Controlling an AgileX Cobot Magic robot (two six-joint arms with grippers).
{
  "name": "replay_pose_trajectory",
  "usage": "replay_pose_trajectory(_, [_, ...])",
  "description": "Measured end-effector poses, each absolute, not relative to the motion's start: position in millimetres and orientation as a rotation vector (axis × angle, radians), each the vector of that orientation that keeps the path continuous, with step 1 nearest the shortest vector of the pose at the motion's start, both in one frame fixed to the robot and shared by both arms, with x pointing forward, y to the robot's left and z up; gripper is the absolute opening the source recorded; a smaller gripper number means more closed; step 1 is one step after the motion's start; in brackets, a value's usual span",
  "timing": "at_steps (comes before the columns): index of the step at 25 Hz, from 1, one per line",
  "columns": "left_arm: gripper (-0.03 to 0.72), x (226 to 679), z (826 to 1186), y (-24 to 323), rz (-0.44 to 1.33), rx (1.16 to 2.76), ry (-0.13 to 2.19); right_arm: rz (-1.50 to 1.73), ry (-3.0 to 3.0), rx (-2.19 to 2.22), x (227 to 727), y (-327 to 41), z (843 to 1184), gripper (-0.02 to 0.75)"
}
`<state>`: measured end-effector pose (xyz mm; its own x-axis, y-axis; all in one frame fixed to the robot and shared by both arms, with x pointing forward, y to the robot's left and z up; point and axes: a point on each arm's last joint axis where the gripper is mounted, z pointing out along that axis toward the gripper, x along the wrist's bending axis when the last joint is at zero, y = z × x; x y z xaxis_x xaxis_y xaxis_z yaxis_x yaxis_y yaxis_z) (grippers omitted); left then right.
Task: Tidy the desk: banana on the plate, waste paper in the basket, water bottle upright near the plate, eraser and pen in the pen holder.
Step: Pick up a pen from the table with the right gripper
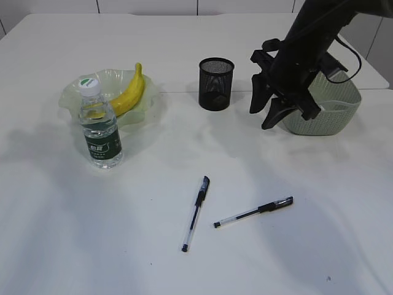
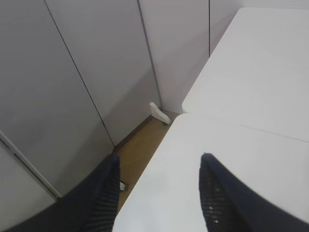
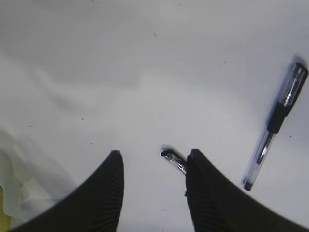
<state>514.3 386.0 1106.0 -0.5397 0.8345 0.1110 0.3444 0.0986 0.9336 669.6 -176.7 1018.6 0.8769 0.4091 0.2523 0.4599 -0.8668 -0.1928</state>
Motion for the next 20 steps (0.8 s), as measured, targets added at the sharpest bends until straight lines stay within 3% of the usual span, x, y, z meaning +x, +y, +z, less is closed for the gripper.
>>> replay_pose_trajectory(20, [0.37,514.3,1105.9,386.0,1.441,1.15,1.932,-0.295,-0.644,-2.803,669.6,-176.7,1018.6,0.323])
